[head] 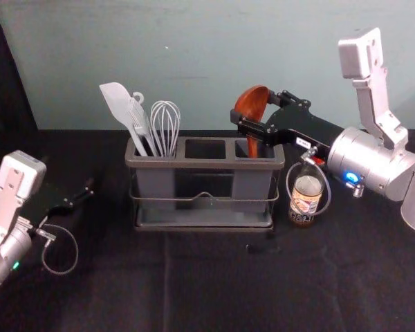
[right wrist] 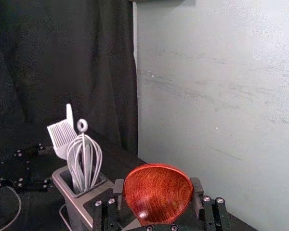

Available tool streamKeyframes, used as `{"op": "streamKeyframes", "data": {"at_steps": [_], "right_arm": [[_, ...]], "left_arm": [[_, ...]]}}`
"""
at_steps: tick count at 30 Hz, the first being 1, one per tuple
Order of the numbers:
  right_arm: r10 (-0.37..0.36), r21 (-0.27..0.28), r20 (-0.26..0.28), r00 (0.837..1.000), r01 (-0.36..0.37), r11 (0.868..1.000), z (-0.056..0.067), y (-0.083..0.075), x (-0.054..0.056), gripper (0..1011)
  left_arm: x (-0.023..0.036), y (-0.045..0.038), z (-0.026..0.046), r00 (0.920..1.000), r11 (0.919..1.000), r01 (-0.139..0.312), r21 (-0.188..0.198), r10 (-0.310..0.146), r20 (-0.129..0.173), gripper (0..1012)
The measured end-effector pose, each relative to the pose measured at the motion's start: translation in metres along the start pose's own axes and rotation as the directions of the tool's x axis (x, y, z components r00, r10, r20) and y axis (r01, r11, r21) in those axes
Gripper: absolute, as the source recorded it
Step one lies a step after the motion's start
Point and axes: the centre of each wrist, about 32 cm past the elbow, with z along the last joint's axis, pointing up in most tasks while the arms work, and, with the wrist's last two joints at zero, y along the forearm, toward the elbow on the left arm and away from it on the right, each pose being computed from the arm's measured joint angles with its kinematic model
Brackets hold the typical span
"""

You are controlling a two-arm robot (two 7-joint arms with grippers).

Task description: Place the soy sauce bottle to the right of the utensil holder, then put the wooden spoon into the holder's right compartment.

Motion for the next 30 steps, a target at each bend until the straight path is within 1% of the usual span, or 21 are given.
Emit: {"op": "streamKeyframes", "data": {"at_steps": [7,19,30], "right_arm": [[0.0,-0.007,-0.005,1.0,0.0,1.0,-0.003,0.0,0.0,837],[0.008,-0.028,-0.013,1.0,-0.008,1.0,-0.01,0.001,-0.002,837],[0.001,-0.043,-0.006,1.0,-0.001,0.999,-0.013,0.0,-0.005,837]], "left_arm": [[0.0,0.0,0.0,1.0,1.0,0.0,0.0,0.0,0.0,1012],[0.0,0.0,0.0,1.0,1.0,0.0,0.0,0.0,0.0,1011],[0.0,0.0,0.0,1.0,1.0,0.0,0.0,0.0,0.0,1011]]}}
